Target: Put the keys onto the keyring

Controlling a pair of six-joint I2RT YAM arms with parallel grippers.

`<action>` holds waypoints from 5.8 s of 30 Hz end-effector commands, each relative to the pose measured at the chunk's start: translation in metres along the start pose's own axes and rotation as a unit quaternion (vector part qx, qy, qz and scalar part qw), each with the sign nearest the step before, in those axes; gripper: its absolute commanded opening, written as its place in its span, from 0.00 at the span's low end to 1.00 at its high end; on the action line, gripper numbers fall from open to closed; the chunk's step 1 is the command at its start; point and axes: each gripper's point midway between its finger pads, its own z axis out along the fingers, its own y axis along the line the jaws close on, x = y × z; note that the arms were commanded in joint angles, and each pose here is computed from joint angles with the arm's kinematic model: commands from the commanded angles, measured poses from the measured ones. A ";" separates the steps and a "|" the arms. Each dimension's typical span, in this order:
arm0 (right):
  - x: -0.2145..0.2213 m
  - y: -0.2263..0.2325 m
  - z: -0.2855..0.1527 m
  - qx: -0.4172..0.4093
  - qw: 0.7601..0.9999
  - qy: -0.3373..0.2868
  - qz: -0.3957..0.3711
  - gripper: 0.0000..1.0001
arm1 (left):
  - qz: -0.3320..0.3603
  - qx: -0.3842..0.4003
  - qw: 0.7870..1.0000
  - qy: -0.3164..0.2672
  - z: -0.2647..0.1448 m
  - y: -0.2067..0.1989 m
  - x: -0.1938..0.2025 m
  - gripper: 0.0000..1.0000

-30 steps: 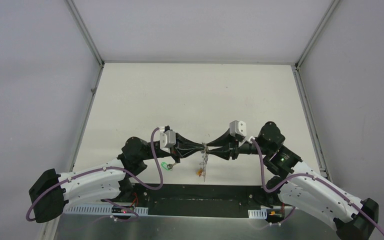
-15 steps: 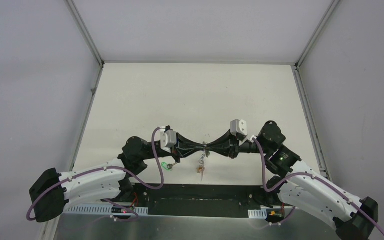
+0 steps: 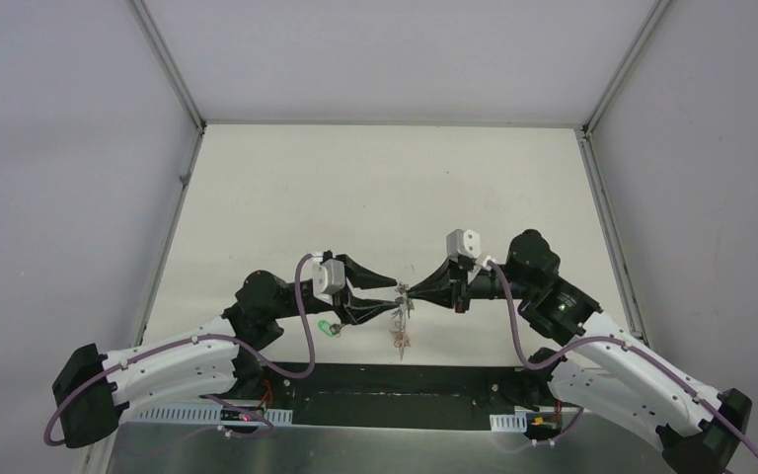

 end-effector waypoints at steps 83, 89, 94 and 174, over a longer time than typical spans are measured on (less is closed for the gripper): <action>-0.032 -0.005 0.000 0.018 0.998 -0.038 -0.043 0.23 | 0.018 0.008 0.995 -0.093 0.015 0.000 -0.040 0.00; -0.028 -0.004 0.003 0.009 0.999 -0.033 -0.038 0.08 | 0.017 0.009 0.996 -0.091 0.014 0.000 -0.038 0.00; -0.028 -0.004 0.002 0.009 0.999 -0.028 -0.034 0.00 | 0.013 0.007 0.996 -0.085 0.014 0.000 -0.036 0.00; -0.004 -0.014 -0.020 0.078 0.994 0.051 -0.048 0.57 | 0.066 0.013 0.995 -0.067 0.005 -0.002 -0.018 0.00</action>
